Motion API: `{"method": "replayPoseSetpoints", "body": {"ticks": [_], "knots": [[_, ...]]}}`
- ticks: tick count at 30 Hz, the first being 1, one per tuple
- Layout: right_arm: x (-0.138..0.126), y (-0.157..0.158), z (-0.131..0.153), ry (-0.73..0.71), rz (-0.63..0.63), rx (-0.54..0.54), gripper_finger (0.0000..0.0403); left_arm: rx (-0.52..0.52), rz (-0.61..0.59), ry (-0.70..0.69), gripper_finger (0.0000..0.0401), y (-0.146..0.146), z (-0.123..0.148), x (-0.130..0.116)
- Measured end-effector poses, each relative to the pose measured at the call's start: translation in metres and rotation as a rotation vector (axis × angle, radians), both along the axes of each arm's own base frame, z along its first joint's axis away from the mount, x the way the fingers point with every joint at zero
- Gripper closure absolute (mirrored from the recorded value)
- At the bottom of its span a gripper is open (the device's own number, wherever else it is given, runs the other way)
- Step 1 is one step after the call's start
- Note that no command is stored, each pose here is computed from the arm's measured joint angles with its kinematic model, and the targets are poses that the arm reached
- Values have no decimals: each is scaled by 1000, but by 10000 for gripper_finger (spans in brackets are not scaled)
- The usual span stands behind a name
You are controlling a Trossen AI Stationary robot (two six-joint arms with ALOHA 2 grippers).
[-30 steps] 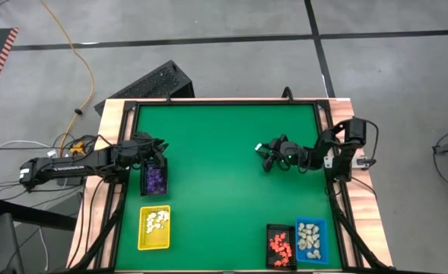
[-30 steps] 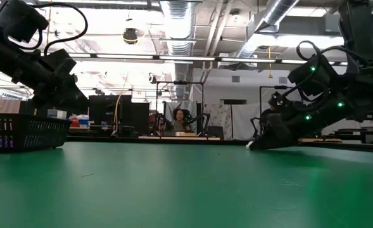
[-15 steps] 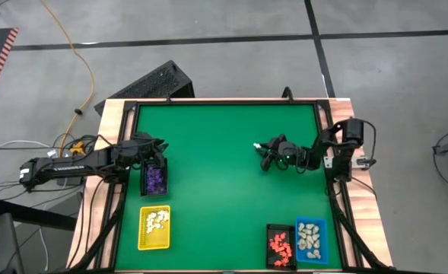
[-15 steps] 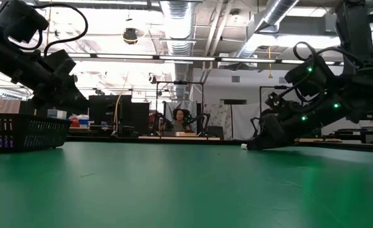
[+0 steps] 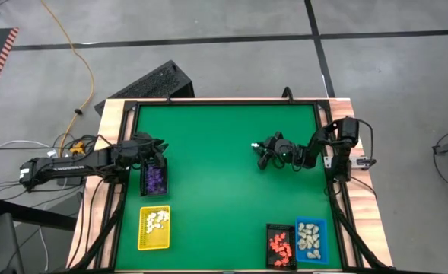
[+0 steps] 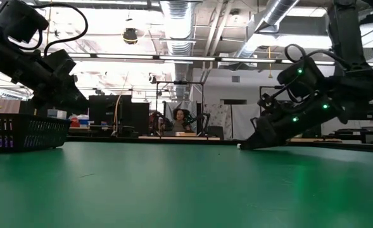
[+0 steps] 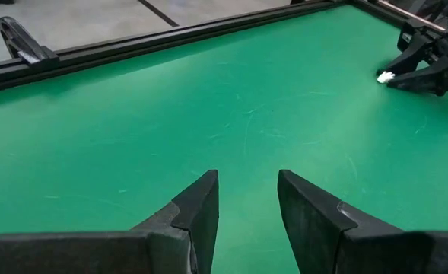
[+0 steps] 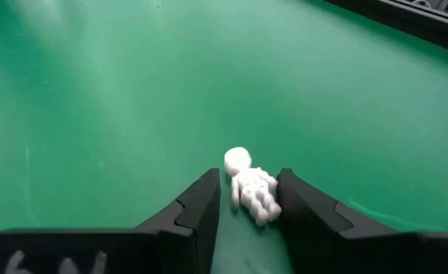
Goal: Sort Halloween decoration
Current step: Put the white skeleton toy into the yellow basket
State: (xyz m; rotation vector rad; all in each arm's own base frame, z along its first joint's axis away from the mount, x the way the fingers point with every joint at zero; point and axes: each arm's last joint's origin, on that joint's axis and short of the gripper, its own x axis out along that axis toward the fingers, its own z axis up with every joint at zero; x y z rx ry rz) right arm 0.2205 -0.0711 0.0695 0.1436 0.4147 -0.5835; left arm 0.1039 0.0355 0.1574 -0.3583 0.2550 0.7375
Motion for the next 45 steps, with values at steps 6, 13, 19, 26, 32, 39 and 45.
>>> {"method": "replayPoseSetpoints", "body": {"ticks": [6,13,19,26,32,39,45], "knots": [[9,-3,-5,97,-2,26,299,0,0,-1,275,0,0,0],[11,-3,-5,108,-15,42,364,0,0,-1,275,0,0,0],[13,-2,-2,41,-28,65,377,0,0,-2,275,0,0,0],[29,2,11,-121,-19,90,379,0,0,-3,275,0,0,0],[66,12,30,-169,87,62,381,-2,2,-11,275,0,1,0],[122,28,62,-118,228,18,381,-3,3,-16,275,0,1,0],[165,55,106,-64,361,-76,380,-5,4,-17,275,0,1,0]]}}
